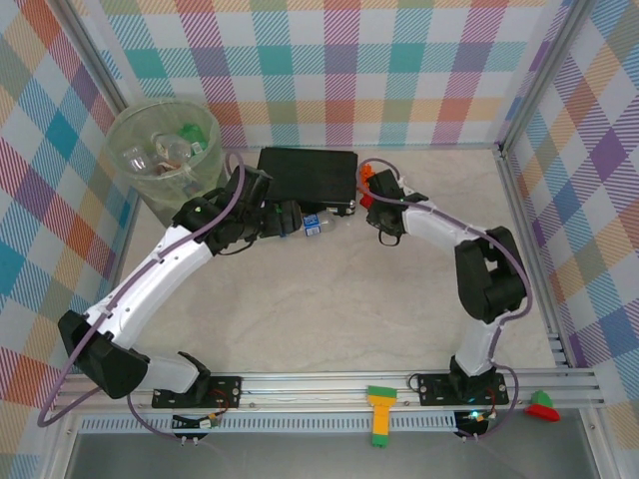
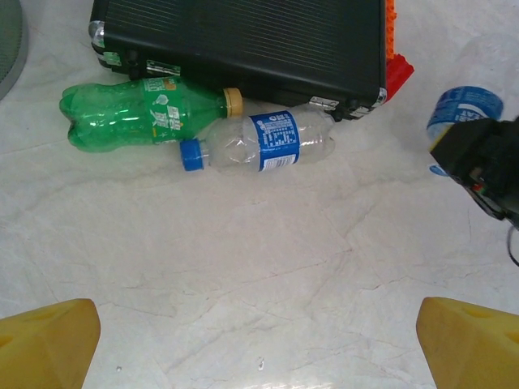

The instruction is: Put the plastic bottles in the bin

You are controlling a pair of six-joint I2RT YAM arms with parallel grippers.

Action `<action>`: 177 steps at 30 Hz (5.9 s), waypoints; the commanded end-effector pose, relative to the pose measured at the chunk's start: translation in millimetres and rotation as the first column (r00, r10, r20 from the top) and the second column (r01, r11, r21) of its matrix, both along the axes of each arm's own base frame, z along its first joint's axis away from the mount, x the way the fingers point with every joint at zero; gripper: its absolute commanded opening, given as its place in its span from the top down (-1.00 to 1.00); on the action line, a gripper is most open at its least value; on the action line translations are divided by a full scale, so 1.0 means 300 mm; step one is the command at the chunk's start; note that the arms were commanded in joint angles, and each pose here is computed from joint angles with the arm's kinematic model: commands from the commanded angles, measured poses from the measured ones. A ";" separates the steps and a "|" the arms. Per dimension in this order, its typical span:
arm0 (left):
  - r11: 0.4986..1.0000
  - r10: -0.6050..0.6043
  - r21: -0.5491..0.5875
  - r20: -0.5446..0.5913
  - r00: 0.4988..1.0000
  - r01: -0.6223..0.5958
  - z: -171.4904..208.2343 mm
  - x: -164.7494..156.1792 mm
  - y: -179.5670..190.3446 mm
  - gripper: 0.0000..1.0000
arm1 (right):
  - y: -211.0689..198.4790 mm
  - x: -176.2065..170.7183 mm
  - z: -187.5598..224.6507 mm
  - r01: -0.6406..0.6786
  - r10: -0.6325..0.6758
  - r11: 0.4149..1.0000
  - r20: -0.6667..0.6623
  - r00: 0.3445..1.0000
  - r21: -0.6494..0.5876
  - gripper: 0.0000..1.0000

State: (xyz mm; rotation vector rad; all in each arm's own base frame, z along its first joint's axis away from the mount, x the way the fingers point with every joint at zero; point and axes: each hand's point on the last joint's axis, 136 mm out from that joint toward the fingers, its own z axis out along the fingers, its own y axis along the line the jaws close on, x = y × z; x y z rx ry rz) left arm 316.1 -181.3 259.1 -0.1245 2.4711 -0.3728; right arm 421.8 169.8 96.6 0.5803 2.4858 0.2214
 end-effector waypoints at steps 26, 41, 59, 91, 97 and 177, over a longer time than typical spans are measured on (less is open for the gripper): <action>0.774 -0.090 -0.615 0.132 0.987 0.153 0.268 0.246 -0.203 -1.00 | 0.366 -0.345 0.635 -0.542 0.564 0.821 0.415 0.714 -0.183 0.34; 0.671 -0.253 -0.665 0.209 0.944 0.327 0.292 0.185 -0.271 -0.83 | 0.512 -0.379 0.658 -0.668 0.656 0.730 0.423 0.626 -0.144 0.34; 0.641 -0.304 -0.677 0.209 0.929 0.362 0.316 0.189 -0.308 -0.24 | 0.537 -0.406 0.677 -0.711 0.699 0.685 0.421 0.579 -0.159 0.24; 0.865 0.266 -0.494 0.311 0.913 -0.084 0.579 0.380 0.379 -0.18 | 0.413 -0.330 0.873 -0.647 0.627 0.735 0.564 0.538 -0.200 -0.98; 0.875 0.412 -0.424 0.396 0.820 -0.235 0.659 0.393 0.607 -0.17 | 0.391 -0.304 0.876 -0.656 0.625 0.733 0.561 0.543 -0.182 -0.98; 0.845 0.463 0.197 0.194 0.865 -0.497 0.104 0.469 0.943 0.03 | 0.342 -0.287 0.804 -0.648 0.610 0.753 0.490 0.622 -0.115 -0.98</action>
